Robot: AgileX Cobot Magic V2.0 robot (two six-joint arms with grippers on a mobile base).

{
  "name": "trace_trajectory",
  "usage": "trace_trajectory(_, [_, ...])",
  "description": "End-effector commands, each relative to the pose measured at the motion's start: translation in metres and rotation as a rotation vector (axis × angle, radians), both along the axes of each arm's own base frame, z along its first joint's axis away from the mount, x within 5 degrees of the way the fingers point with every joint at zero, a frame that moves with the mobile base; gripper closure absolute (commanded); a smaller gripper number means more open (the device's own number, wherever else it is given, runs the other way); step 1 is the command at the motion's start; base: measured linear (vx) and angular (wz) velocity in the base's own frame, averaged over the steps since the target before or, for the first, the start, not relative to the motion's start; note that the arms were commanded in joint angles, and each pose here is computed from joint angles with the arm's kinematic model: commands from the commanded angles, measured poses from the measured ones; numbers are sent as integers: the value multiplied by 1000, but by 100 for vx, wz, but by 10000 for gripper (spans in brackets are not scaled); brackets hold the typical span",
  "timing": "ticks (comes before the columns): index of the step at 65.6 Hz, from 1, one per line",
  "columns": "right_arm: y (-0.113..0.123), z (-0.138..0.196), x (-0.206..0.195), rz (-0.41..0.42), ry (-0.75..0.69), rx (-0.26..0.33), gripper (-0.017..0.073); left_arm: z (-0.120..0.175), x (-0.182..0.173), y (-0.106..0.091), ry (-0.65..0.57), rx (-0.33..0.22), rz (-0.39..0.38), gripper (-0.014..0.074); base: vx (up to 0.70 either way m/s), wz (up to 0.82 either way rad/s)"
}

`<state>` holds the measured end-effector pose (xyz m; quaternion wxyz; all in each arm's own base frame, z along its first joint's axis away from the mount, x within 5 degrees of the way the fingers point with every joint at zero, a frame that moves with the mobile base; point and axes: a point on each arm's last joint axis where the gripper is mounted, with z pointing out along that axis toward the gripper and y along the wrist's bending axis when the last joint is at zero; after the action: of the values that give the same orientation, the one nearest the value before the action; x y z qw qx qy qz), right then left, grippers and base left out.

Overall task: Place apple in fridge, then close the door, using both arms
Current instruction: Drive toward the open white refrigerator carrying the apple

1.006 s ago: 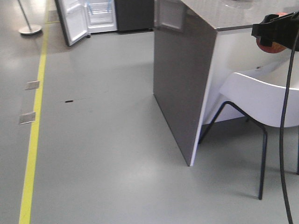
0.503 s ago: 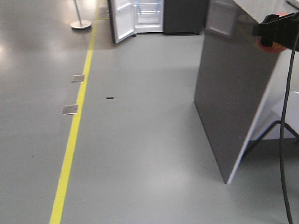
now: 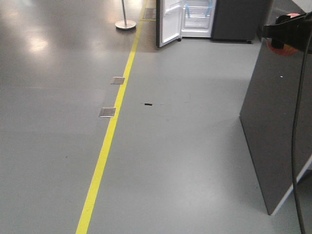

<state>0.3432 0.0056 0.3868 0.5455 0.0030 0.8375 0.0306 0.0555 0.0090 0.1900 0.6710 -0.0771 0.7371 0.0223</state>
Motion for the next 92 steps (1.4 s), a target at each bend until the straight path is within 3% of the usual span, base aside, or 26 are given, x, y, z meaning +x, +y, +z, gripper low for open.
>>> trace_trajectory(1, [-2, 30, -8, -11, -150, -8, 345, 13, -1, -2, -99, 11, -23, 599, 10, 23])
trace_trajectory(92, [-2, 30, -8, -11, -150, -8, 345, 13, -1, -2, -99, 11, -24, 599, 16, 9])
